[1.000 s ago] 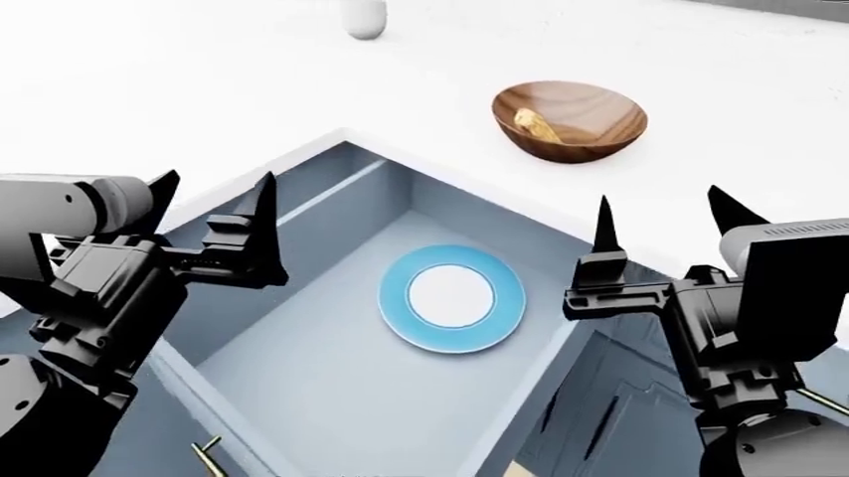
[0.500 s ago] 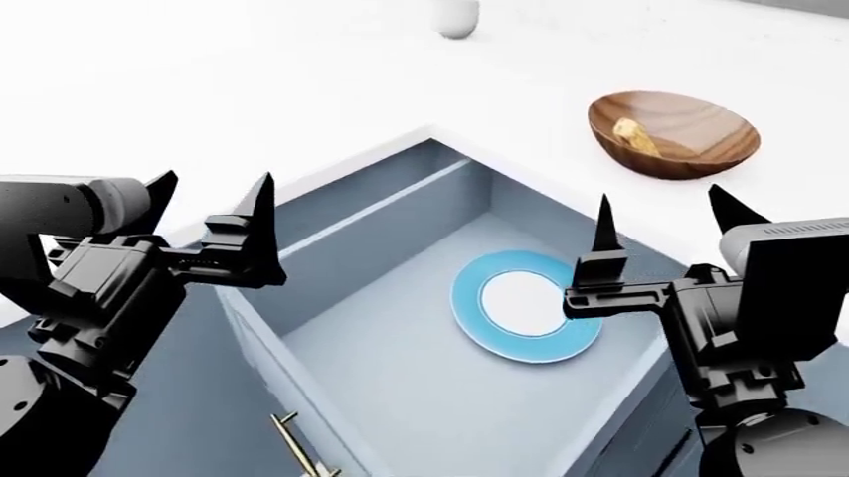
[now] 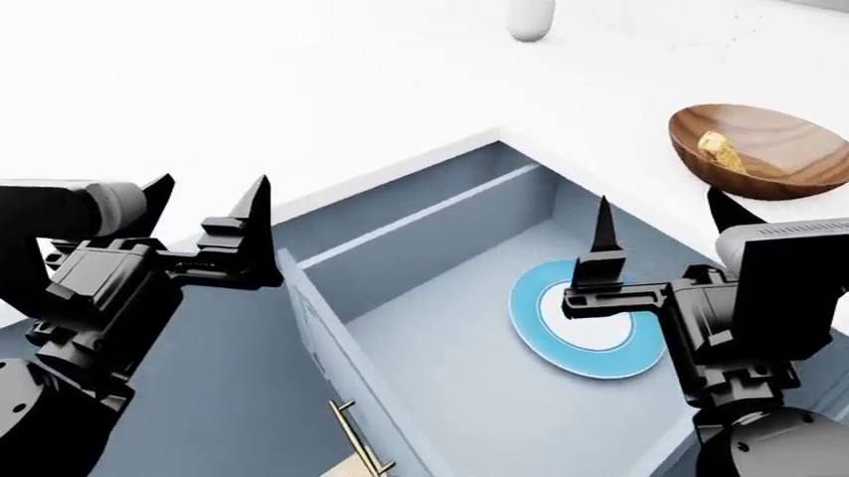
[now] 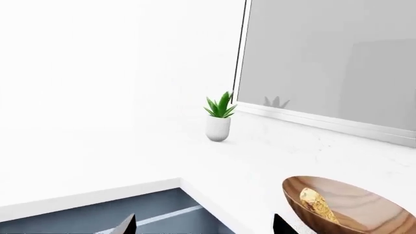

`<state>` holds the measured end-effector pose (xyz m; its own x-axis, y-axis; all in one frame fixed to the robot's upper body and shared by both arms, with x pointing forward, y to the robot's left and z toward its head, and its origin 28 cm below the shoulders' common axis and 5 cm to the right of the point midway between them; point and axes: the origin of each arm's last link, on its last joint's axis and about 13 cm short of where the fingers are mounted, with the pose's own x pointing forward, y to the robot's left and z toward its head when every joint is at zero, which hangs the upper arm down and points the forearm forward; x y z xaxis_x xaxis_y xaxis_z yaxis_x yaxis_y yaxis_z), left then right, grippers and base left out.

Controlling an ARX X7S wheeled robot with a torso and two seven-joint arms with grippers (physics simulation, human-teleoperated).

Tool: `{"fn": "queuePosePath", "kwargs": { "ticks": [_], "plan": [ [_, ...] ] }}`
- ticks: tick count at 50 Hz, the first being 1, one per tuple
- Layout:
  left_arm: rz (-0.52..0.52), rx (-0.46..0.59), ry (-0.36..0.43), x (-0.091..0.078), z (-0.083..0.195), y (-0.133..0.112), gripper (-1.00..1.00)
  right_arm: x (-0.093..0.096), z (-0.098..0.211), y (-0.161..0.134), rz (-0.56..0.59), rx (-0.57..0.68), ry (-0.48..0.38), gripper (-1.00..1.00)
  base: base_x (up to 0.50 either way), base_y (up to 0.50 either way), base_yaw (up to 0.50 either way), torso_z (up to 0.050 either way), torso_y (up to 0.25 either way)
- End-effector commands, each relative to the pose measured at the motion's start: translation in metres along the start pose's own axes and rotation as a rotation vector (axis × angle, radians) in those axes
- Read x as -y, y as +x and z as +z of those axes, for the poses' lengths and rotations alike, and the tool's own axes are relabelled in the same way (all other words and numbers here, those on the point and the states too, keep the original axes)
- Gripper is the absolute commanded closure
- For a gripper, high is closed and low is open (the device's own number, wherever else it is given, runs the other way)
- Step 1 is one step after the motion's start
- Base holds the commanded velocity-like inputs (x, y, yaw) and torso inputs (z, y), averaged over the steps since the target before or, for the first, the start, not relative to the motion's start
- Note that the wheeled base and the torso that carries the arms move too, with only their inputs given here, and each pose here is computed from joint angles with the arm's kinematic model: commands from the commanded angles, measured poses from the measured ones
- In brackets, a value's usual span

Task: Place the bar in the bowl and close the drawer.

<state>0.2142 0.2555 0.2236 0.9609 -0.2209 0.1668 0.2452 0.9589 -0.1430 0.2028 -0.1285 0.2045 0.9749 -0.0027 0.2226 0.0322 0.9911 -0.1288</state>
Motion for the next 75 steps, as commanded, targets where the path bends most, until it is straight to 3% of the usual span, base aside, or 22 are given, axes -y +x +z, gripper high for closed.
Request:
{"fn": "queuePosePath", "kwargs": {
  "ticks": [1,34,62,75],
  "plan": [
    [0.003,0.001,-0.003,-0.001,0.000,0.000,-1.00,-0.001,-0.001,0.001,0.007,-0.014,0.000,-1.00,0.00,0.00,0.00,0.000,0.000],
    [0.003,0.002,-0.005,-0.001,0.000,0.000,-1.00,0.000,-0.001,0.002,0.003,-0.024,0.009,-1.00,0.38,-0.27,0.00,0.000,0.000],
    [0.014,0.013,0.001,-0.002,0.005,-0.001,-1.00,0.001,0.001,0.002,-0.016,-0.021,0.006,-1.00,0.13,0.18,0.00,0.000,0.000],
    [0.186,0.072,0.093,-0.013,0.025,-0.048,-1.00,0.002,-0.002,0.004,-0.024,-0.022,0.012,-1.00,0.00,0.00,0.00,0.000,0.000]
  ]
}}
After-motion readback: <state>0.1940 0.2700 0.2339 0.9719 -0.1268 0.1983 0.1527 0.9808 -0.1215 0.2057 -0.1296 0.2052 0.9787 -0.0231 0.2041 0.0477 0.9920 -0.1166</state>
